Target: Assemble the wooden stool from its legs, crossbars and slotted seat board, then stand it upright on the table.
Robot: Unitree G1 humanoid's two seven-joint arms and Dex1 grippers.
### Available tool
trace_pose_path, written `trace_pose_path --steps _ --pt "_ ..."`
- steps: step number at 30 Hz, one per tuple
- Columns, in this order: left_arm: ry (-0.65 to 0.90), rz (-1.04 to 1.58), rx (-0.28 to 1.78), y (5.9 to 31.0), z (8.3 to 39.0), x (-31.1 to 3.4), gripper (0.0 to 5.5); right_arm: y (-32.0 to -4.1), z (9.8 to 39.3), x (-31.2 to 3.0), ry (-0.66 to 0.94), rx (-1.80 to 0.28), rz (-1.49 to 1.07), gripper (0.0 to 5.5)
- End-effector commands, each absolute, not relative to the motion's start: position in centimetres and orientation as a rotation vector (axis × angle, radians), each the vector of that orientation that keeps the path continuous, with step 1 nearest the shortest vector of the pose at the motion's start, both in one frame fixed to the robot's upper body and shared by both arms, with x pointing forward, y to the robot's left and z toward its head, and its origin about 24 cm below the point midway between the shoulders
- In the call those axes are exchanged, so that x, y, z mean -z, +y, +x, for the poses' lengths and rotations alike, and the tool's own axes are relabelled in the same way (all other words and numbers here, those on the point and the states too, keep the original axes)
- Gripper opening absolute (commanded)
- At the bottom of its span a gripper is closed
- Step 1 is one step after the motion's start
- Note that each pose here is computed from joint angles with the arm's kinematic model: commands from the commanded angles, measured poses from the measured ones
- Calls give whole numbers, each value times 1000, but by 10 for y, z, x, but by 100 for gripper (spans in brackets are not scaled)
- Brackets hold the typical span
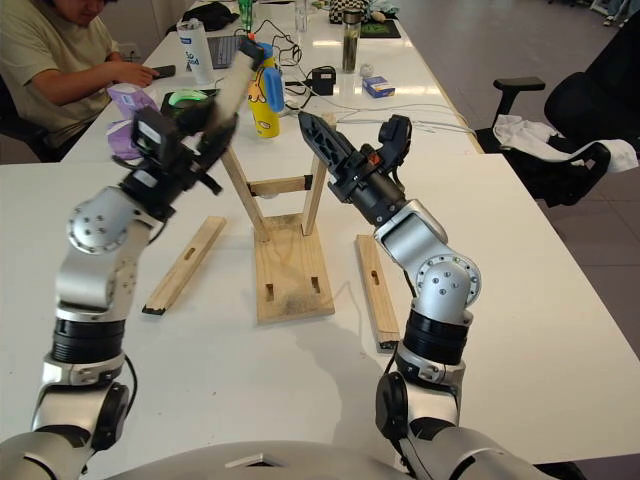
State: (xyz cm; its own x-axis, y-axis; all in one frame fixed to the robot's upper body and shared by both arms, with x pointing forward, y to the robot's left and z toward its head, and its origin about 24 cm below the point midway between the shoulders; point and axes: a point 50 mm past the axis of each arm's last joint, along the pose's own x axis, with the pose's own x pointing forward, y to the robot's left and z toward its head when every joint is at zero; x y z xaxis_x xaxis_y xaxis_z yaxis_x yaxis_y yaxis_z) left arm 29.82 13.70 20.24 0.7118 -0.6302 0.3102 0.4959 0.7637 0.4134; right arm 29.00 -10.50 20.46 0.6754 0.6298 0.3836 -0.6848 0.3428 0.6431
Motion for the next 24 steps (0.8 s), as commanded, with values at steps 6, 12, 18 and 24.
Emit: trace_pose_path --steps 6,12,18,24 --pt "-429 272 773 103 287 -188 129 -99 290 -216 -65 -890 927 317" --pt "-398 278 784 100 286 -181 129 -103 292 -220 -70 -870 955 228" --pt "-387 298 810 97 283 -177 129 -104 293 -216 -47 -855 946 134" --pt "-389 335 799 100 285 -178 129 -104 294 -210 -18 -838 927 53"
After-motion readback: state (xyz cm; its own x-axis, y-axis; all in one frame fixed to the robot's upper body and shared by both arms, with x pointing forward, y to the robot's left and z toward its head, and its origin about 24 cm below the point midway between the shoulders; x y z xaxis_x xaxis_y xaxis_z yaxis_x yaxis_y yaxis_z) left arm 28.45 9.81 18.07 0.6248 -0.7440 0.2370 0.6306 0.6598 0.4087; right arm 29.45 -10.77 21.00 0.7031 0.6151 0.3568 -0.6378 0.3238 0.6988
